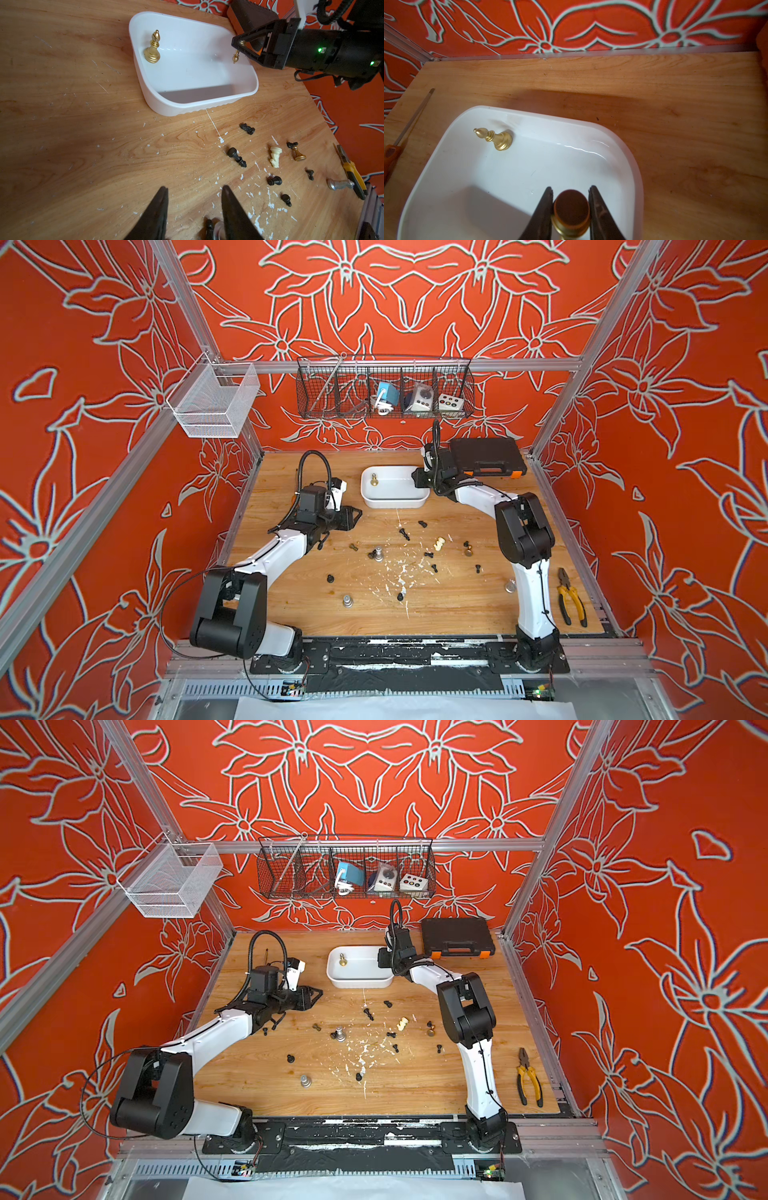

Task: Put the chess pieces into the storage box
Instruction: Place the chess piece in the storage box.

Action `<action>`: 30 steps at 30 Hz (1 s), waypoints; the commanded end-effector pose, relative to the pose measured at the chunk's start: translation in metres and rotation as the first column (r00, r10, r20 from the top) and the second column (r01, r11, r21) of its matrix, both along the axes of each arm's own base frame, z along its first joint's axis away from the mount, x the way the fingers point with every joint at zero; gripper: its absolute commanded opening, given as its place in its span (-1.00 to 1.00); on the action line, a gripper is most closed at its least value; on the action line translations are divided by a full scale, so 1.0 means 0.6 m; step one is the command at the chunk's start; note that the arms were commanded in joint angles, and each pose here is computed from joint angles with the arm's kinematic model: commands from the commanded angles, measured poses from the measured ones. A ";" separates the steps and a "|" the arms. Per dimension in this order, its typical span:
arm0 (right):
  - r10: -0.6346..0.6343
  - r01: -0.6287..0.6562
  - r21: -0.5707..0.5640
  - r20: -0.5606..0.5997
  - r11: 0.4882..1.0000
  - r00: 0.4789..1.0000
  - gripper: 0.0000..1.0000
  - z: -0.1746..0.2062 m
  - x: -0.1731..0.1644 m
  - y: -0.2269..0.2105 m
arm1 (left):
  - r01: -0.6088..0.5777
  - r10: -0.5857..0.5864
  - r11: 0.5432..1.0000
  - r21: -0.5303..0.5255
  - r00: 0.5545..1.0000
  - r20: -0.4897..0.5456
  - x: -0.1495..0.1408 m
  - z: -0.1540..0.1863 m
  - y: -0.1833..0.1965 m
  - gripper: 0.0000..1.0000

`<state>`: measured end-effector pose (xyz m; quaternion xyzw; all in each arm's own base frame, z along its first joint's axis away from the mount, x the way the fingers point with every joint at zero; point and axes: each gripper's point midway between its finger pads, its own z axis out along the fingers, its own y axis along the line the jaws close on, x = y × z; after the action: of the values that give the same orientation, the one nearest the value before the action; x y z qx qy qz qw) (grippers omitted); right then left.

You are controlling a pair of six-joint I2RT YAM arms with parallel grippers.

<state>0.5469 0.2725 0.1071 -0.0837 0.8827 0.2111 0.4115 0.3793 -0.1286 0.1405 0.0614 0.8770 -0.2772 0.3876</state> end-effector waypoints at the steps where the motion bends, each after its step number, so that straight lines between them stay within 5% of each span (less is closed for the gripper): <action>1: -0.038 0.037 0.021 0.038 0.999 0.999 -0.56 0.012 0.022 0.008 | 0.009 -0.009 1.000 -0.009 1.000 0.027 -0.004 0.020 0.000 -0.14; 14: -0.066 0.064 0.038 0.057 0.997 0.996 -0.45 0.033 0.039 0.010 | 0.007 -0.007 1.000 -0.004 1.000 0.027 -0.010 0.019 0.003 -0.14; 22: -0.065 0.063 0.035 0.058 0.997 0.996 -0.11 0.044 0.037 0.009 | 0.006 -0.006 1.000 -0.007 1.000 0.020 -0.012 0.013 0.003 -0.14; 30: -0.054 0.051 0.049 0.076 0.998 0.996 -0.03 0.068 0.034 0.011 | 0.003 -0.003 1.000 -0.008 1.000 0.018 -0.013 0.010 0.003 -0.14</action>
<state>0.5646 0.2755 0.1206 -0.0593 0.8745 0.2122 0.4320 0.3727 -0.1277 0.1418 0.0615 0.8773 -0.2773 0.3870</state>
